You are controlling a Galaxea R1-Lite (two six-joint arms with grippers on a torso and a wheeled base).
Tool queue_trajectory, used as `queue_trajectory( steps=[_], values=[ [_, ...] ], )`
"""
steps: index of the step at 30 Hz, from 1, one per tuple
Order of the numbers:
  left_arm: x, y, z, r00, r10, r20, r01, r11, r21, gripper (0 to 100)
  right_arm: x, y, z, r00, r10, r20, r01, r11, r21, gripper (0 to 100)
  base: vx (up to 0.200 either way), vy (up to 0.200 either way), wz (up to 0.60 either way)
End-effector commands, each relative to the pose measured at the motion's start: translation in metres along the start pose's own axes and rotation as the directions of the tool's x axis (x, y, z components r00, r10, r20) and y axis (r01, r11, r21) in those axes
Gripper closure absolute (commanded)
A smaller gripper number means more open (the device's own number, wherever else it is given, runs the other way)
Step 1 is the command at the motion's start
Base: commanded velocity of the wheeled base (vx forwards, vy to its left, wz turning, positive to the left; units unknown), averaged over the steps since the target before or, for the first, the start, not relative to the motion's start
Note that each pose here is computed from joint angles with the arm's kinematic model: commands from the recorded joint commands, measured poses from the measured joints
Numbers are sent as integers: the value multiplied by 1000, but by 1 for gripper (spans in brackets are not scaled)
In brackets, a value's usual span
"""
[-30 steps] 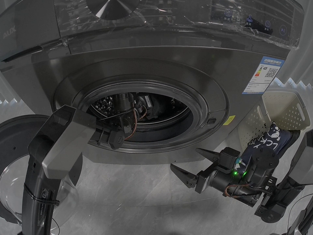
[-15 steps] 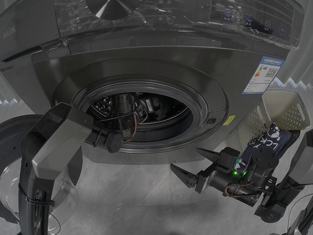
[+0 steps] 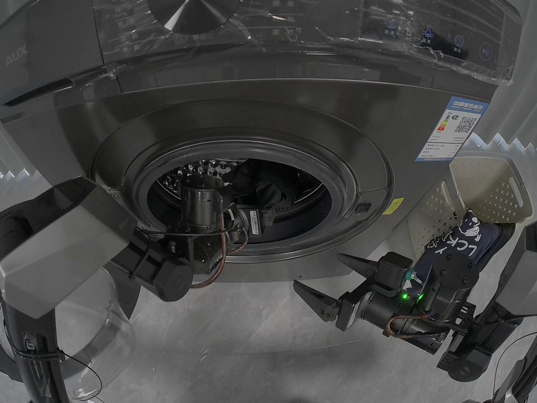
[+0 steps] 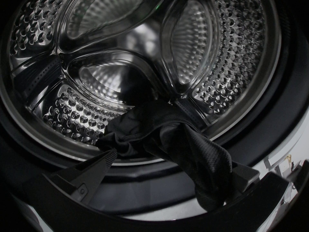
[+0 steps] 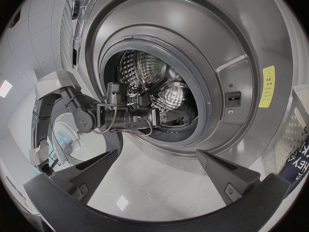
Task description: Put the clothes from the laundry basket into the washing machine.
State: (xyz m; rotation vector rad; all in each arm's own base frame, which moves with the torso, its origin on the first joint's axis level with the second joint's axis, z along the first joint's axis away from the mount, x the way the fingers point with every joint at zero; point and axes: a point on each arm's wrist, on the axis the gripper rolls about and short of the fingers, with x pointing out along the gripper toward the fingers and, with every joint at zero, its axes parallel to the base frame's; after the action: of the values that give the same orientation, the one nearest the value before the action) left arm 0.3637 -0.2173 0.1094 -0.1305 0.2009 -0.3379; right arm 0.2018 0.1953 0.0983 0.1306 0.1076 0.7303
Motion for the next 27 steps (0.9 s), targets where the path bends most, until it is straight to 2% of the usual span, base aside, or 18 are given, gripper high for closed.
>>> queue_trajectory(
  steps=[1,12,18,27],
  values=[
    [-29,-11,4,999,-42,-1,42,999,19,0,-1,-1,1,1000,-2,4,2,1000,1,0,0,0,0],
    [-32,-14,-6,998,-64,17,64,998,20,0,-2,-1,3,1000,-3,8,3,1000,1,0,0,0,0],
    [0,-11,-17,997,-64,46,63,998,17,0,-2,-1,3,1000,-3,10,3,1000,1,0,0,0,0],
    [47,3,-20,996,-41,82,40,999,13,0,-1,0,3,1000,2,12,-2,1000,1,0,0,0,0]
  ],
)
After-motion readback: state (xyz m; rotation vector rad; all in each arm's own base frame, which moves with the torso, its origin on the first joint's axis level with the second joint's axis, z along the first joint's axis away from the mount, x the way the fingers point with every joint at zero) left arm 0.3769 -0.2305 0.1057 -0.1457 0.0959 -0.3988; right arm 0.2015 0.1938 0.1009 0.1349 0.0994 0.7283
